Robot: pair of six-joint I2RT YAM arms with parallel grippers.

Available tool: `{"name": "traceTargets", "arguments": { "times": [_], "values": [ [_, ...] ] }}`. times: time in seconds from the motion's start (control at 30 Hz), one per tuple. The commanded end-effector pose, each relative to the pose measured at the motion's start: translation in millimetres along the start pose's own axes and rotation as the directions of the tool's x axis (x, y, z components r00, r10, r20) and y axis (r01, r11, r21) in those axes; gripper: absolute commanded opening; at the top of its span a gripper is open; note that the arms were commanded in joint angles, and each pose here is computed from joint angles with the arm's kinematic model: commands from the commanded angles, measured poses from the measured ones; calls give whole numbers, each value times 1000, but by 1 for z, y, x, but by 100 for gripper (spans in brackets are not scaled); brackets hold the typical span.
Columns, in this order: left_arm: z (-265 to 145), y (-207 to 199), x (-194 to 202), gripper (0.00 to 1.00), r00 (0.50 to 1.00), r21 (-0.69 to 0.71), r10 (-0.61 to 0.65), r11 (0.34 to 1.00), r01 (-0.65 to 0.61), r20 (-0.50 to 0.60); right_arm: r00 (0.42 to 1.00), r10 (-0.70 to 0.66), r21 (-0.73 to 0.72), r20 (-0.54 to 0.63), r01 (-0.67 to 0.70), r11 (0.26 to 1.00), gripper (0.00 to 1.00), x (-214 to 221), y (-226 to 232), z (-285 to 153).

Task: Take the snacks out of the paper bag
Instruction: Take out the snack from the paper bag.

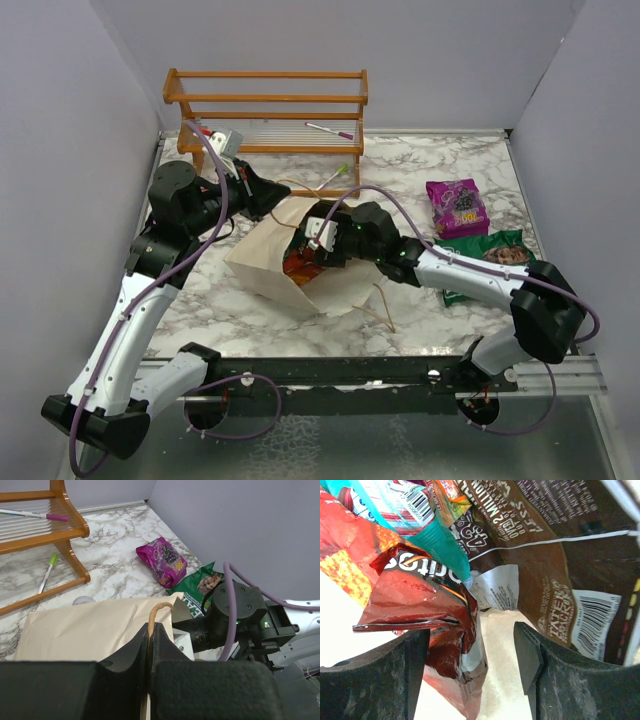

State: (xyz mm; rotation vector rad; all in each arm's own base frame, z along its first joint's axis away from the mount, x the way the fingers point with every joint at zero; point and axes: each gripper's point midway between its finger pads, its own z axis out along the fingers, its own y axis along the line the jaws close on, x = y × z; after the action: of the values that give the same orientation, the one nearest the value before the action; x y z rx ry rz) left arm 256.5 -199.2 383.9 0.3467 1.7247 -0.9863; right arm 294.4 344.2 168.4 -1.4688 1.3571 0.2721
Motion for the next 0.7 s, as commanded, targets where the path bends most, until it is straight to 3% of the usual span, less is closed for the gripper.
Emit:
{"name": "traceTargets", "arguments": {
  "times": [0.0, 0.4, 0.67],
  "values": [
    [-7, -5, -6, 0, 999, 9, 17, 1000, -17, 33, 999, 43, -12, -4, -43, 999, 62, 6, 8, 11],
    [-6, 0, -3, 0, 1000, -17, 8, 1000, -7, 25, 974, 184, -140, 133, -165, 976, 2, -31, 29, -3],
    [-6, 4, -2, 0, 1000, -36, 0, 999, 1, 26, 925, 241, -166, 295, -199, 966, 1, -83, 18, -35]
  ]
}}
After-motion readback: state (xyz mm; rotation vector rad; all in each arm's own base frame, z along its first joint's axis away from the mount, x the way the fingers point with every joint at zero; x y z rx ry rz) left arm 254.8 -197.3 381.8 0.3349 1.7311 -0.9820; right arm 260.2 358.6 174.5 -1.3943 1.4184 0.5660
